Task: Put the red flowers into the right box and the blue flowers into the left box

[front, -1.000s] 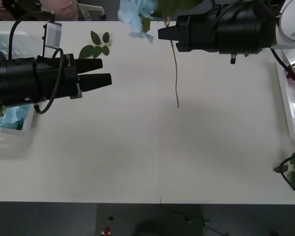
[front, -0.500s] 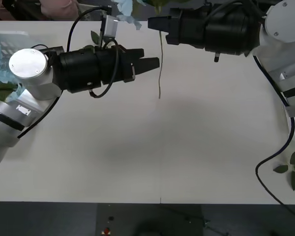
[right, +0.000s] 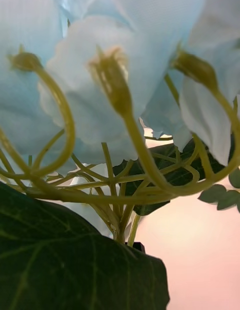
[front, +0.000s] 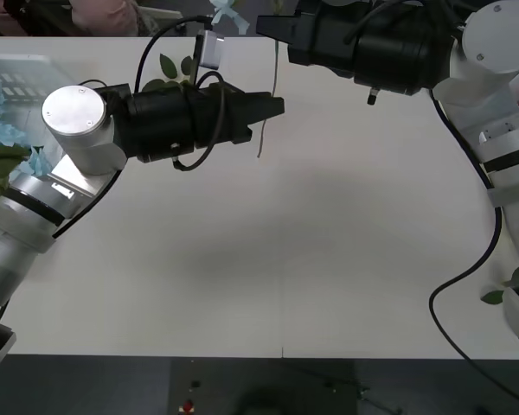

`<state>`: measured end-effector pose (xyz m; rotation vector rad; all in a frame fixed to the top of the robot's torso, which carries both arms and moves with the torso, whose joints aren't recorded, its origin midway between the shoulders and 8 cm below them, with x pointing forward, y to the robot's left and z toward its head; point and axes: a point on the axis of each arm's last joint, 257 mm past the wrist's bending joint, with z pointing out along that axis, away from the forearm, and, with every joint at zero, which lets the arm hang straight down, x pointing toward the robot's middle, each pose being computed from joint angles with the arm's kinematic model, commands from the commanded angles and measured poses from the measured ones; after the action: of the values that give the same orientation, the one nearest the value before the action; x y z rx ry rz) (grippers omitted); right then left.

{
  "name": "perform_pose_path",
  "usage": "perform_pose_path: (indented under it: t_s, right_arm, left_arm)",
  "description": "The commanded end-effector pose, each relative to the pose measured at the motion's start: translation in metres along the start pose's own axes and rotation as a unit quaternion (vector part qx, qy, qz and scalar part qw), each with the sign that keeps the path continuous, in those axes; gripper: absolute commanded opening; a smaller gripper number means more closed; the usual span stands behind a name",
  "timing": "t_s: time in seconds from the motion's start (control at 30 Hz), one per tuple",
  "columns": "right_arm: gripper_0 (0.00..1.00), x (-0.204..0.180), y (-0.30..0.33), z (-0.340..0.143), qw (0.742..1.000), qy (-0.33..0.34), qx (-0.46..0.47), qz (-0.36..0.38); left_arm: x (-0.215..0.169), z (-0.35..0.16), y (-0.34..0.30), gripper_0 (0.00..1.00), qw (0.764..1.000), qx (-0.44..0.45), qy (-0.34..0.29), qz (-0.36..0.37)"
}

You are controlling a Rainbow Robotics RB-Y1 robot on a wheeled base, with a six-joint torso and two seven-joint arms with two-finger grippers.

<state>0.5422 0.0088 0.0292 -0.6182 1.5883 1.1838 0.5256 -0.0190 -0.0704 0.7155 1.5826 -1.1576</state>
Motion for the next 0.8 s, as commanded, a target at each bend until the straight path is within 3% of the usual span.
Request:
perform_pose_path:
  t_s: [0.03,0.43,0.53,0.6,0.67,0.8]
  right_arm:
    - [0.00,-0.022,0.019,0.008,0.999,-0.009,-0.018,-0.028]
    - [0.00,-0.020,0.022,0.009,0.999,-0.003,-0.021,-0.025]
    - [0.47,-0.018,0.020,0.008,0.999,0.007,-0.017,-0.034]
    - [0.64,-0.016,0.019,0.007,0.999,0.017,-0.015,-0.043]
    - [0.73,-0.016,0.016,0.006,0.998,0.021,-0.008,-0.054]
    - [0.77,-0.017,0.015,0.005,0.998,0.022,-0.006,-0.064]
  left_arm:
    - [-0.018,0.001,-0.004,0.00,1.000,0.002,-0.002,0.027]
    - [-0.021,-0.004,-0.001,0.00,1.000,-0.001,-0.003,0.031]
    - [-0.022,-0.007,0.000,0.00,1.000,-0.001,-0.003,0.030]
    - [-0.024,-0.009,0.001,0.00,1.000,-0.001,-0.004,0.027]
    - [-0.026,-0.013,0.003,0.00,1.000,-0.002,-0.006,0.025]
    - [-0.034,-0.034,0.018,0.00,0.999,-0.020,-0.002,0.028]
